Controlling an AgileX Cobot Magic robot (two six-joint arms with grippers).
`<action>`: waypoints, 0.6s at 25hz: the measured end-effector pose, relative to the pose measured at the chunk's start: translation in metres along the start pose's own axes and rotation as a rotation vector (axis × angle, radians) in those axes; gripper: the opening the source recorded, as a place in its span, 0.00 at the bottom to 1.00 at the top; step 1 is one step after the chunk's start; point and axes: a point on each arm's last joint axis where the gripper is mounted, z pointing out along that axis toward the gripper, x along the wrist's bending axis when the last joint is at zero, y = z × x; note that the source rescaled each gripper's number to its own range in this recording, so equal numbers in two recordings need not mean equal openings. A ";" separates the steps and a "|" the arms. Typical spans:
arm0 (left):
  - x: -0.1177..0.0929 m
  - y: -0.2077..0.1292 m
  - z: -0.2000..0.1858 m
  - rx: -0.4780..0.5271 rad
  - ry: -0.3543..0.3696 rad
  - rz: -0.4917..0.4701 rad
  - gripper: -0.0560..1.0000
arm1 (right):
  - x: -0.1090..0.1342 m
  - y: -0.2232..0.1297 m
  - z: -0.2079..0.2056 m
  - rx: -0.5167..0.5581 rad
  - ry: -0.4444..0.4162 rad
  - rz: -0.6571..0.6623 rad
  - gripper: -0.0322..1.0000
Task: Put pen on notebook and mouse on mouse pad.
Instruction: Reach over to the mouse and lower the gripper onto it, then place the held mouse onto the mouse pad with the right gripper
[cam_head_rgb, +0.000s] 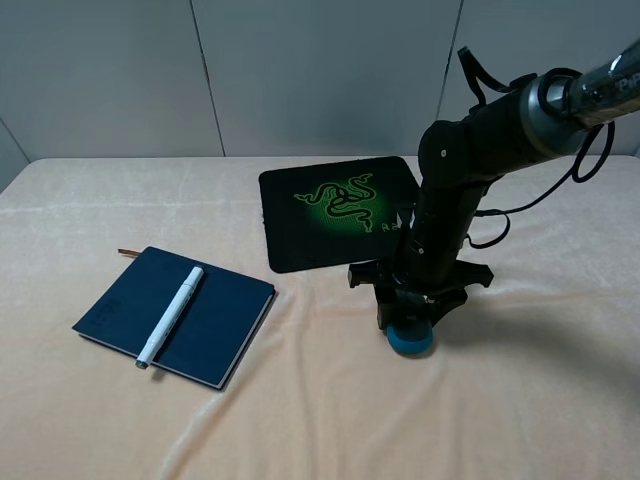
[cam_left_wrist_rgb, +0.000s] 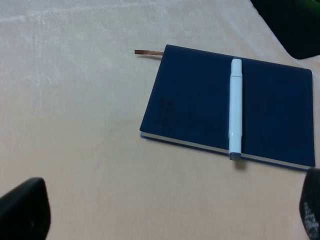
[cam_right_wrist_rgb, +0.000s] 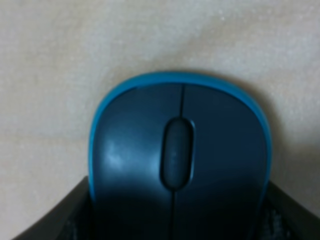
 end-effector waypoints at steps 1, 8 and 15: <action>0.000 0.000 0.000 0.000 0.000 0.000 1.00 | 0.000 0.000 0.000 0.000 0.000 0.000 0.05; 0.000 0.000 0.000 0.000 0.000 0.000 1.00 | 0.000 0.000 0.000 0.000 0.000 0.000 0.05; 0.000 0.000 0.000 0.000 0.000 0.000 1.00 | 0.000 -0.002 -0.004 0.007 -0.001 -0.002 0.05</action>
